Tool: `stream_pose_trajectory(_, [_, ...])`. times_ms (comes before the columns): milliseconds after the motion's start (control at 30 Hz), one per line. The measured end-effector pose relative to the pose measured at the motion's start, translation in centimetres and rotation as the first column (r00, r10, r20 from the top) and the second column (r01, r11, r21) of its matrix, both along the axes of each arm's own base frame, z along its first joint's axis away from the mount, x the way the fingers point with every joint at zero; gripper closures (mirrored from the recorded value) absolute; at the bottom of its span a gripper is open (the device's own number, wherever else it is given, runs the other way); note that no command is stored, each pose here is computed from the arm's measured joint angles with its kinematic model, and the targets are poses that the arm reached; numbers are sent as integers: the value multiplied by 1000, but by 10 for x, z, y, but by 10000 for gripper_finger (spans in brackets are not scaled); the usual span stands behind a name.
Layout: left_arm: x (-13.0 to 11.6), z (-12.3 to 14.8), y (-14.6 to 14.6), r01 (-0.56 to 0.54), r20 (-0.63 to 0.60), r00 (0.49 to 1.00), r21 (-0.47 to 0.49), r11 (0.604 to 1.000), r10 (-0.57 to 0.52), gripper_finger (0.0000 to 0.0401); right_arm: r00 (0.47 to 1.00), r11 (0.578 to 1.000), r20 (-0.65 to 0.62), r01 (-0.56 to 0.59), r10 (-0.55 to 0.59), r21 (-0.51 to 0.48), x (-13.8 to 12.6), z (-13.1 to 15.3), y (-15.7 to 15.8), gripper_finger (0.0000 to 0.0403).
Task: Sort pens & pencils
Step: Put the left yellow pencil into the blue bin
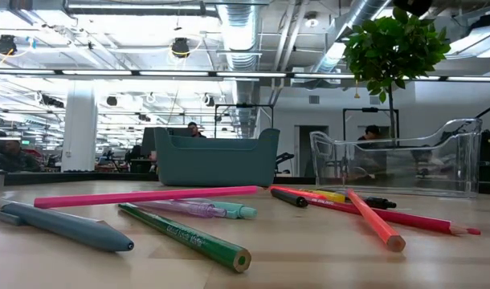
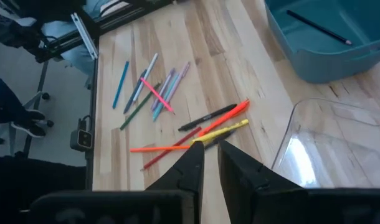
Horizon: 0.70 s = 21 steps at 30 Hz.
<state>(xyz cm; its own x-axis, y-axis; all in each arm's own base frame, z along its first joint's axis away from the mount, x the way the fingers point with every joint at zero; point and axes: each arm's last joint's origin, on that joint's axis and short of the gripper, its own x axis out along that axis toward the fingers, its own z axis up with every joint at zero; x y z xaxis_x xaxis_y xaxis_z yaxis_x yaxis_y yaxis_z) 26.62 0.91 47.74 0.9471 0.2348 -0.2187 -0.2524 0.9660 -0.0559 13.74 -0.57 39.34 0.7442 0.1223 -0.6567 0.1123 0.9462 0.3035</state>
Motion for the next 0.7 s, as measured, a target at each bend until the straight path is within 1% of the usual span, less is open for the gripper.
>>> stream_pose_trajectory(67, [1, -12, 18, -108, -92, 990, -29, 994, 105, 389, 1000, 1000, 4, 0, 0, 0, 0, 0, 0, 333])
stream_pose_trajectory(133, [6, -25, 37, -182, -186, 967, -28, 983, 174, 389, 1000, 1000, 4, 0, 0, -1, 0, 0, 0, 333])
stream_pose_trajectory(233, [17, -47, 70, -219, -327, 922, 4, 976, 208, 390, 1000, 1000, 7, 2, -2, -1, 0, 1, 0, 333])
stream_pose_trajectory(333, [28, -73, 102, -198, -466, 866, 15, 980, 182, 390, 1000, 1000, 7, 2, -2, -1, 0, 0, 0, 333])
stream_pose_trajectory(433, [38, -102, 132, -198, -593, 785, 32, 980, 178, 389, 1000, 1000, 7, 2, -2, -1, 0, 1, 0, 333])
stream_pose_trajectory(467, [42, -111, 140, -191, -620, 765, 36, 981, 172, 389, 1000, 1000, 7, 2, -2, -1, 0, 0, 0, 333])
stream_pose_trajectory(533, [47, -133, 158, -177, -697, 701, 33, 984, 149, 389, 1000, 1000, 7, 2, -2, 0, 0, 0, 0, 333])
stream_pose_trajectory(600, [51, -156, 174, -174, -761, 637, 10, 985, 120, 389, 1000, 1000, 6, 2, -2, 0, 0, 0, 0, 333])
stream_pose_trajectory(700, [54, -189, 193, -135, -837, 545, -37, 990, 43, 389, 1000, 1000, 6, 2, -2, 0, 0, 0, 0, 333])
